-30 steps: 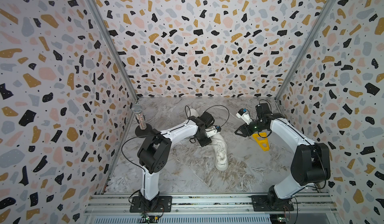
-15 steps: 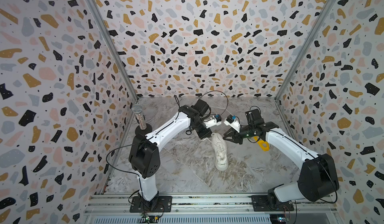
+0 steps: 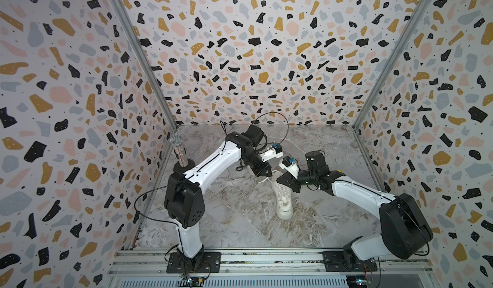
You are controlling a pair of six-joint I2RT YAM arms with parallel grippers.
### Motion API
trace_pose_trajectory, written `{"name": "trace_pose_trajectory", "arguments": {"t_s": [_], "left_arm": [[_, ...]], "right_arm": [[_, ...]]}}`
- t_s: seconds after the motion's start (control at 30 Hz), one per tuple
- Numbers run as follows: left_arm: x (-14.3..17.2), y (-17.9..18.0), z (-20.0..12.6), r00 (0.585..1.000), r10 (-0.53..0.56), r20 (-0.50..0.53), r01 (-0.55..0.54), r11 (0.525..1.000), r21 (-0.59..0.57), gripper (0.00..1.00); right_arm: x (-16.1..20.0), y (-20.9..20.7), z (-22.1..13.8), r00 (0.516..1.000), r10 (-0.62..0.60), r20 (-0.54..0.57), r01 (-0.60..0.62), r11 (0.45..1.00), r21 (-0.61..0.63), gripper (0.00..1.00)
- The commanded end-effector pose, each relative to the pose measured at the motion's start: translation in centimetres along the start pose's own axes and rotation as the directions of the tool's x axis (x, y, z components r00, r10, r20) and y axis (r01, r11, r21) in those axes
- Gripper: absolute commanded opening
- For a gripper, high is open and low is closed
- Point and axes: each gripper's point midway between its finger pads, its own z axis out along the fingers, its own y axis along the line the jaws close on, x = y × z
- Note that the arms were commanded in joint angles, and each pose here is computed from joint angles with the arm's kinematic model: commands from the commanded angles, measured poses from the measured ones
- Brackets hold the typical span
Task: Tie the shoes
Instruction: Cross the shoelace with the shoelace.
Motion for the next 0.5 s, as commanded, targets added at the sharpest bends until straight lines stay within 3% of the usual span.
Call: {"name": "trace_pose_trajectory", "arguments": {"t_s": [0.0,0.17,0.47], "left_arm": [[-1.2,-0.6,-0.8,0.999,-0.025,0.045,0.023,0.998,0.05,0.0],[-1.3,-0.7,-1.0,0.997,-0.045,0.059,0.04,0.996,0.076,0.0],[-1.6,-0.8,-1.2,0.995,-0.062,0.075,0.054,0.993,0.101,0.0]], "right_arm": [[-0.5,-0.7,0.6,1.0,-0.001,0.03,0.0,0.999,0.038,0.11],[0.1,-1.7,1.0,0.999,0.011,0.044,-0.015,0.997,0.082,0.13],[0.3,-1.3,1.8,0.998,0.018,0.061,-0.021,0.999,0.05,0.21]]}}
